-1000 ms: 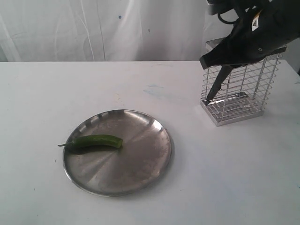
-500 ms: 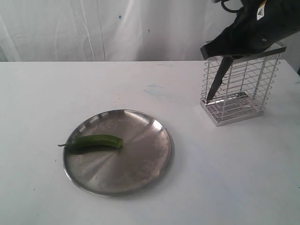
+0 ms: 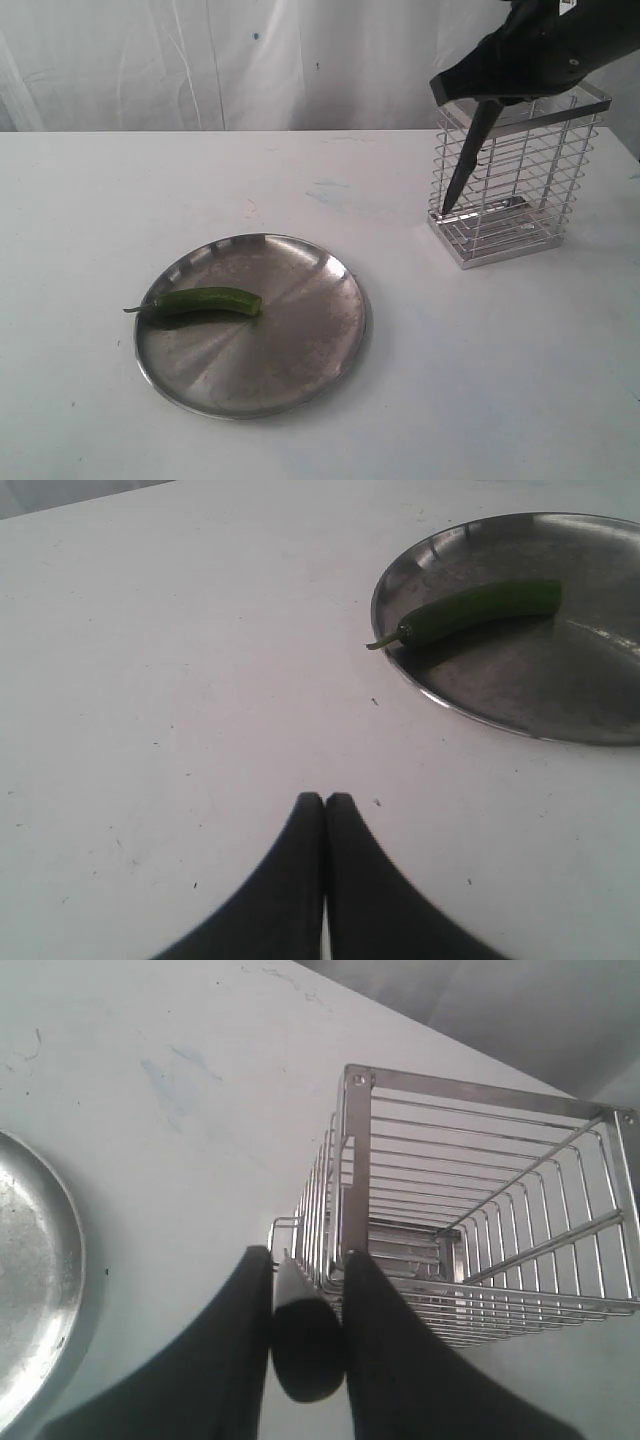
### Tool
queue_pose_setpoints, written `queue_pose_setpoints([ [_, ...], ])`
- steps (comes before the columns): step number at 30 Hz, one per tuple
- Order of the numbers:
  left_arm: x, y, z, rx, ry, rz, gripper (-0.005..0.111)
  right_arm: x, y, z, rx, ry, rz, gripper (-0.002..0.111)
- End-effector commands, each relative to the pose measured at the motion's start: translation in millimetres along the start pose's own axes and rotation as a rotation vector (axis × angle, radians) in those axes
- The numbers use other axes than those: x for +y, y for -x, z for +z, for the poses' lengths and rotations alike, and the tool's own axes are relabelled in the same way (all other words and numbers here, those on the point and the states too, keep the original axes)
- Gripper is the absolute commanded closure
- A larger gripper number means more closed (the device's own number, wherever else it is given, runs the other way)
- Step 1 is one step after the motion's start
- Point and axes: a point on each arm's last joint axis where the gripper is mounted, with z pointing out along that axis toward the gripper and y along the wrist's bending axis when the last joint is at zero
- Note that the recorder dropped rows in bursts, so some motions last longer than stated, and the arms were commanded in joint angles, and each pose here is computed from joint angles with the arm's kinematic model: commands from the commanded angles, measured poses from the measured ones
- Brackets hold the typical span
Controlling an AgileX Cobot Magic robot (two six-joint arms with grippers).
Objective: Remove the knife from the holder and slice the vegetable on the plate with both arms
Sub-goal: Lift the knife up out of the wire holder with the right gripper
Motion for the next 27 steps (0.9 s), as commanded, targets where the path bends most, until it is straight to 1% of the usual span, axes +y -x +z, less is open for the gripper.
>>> queue_pose_setpoints([
  [1,-0.4,-0.8,0.3,-0.004,-0.002,-0.011,0.107,-1.4,4.2,-12.8,-0.039,0.004,-0.015,0.108],
  [12,-0.4,-0.8,0.3,-0.004,-0.002,-0.011,0.107,1.2,6.4,-25.8,-0.071,0.047,-0.018,0.108],
  [17,-0.4,-0.8,0.3,-0.004,-0.002,-0.011,0.107,9.6,8.3,-30.1,-0.086,0.065,-0.059,0.108],
  [27,-0.4,-0.8,0.3,-0.004,-0.002,-0.011,0.107,29.9,11.2,-36.5,-0.109,0.120,-0.096,0.108],
])
